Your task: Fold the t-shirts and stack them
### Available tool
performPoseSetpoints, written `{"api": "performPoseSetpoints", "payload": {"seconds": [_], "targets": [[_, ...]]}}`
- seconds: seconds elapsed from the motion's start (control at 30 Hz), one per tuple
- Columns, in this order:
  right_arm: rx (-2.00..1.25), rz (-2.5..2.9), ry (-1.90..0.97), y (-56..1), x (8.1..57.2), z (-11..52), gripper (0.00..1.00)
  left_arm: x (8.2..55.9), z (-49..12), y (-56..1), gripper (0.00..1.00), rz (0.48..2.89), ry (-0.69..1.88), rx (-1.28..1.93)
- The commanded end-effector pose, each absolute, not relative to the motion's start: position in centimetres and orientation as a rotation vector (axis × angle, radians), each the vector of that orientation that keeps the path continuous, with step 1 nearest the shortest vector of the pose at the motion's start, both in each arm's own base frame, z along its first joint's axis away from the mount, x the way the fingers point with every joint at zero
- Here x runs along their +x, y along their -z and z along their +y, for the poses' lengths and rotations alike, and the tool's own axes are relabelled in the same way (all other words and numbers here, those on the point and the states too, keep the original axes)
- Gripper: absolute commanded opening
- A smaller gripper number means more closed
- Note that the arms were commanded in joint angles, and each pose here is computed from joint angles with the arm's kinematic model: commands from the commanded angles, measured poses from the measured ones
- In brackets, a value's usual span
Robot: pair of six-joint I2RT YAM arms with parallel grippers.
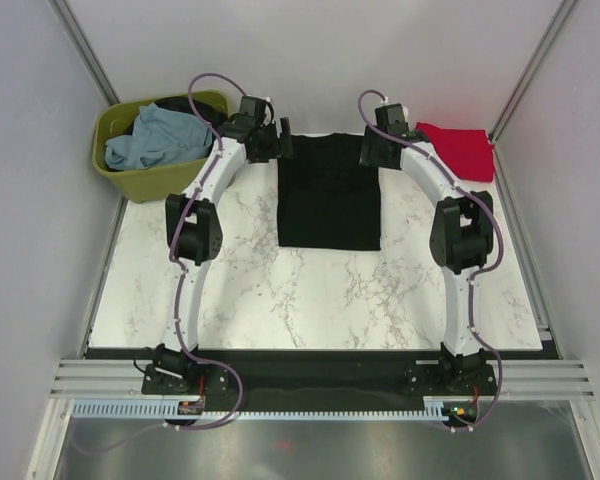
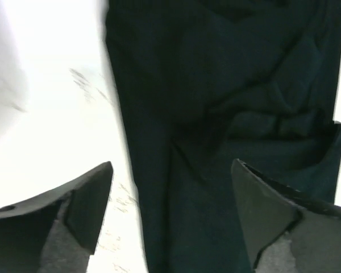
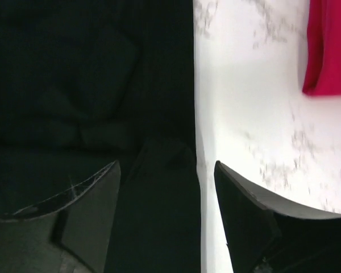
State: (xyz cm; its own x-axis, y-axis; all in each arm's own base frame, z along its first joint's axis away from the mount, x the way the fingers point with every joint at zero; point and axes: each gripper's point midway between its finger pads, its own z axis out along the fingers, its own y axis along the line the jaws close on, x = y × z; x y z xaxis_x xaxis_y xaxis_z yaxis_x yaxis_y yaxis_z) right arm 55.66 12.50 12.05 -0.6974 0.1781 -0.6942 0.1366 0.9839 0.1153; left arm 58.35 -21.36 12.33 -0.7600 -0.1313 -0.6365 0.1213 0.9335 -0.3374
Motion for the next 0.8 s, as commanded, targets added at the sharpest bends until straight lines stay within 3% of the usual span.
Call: {"api": "performPoseSetpoints", "payload": {"seconds": [0.0,0.17,0.33,0.5,0.77], "targets": [[0.229,2.296,-0.097,-14.9,59.8,11.2,0.77,61.1,-19.2,-16.4,0.96,2.269,0.486,-0.088],[0.206,2.233,-0.106,-18.3,60.7,9.7,0.81,58.4,-18.4,-21.7,0.96,2.224,0.506,-0.155],[0.196,2.304,-0.223,-16.6,54.4,9.9,0.81,54.6,-20.1,-22.0,0.89,2.277,0.562,-0.077],[0.143,2.299,-0.435,-14.4,50.4,12.8,0.77,49.8,-22.2,-19.8,0.83,2.345,0.545,-0.019],[0.027,2.424,-0.512,-9.2,50.9,18.2,0.69,43.2,-27.6,-11.0,0.72,2.481,0.644,0.034]]}}
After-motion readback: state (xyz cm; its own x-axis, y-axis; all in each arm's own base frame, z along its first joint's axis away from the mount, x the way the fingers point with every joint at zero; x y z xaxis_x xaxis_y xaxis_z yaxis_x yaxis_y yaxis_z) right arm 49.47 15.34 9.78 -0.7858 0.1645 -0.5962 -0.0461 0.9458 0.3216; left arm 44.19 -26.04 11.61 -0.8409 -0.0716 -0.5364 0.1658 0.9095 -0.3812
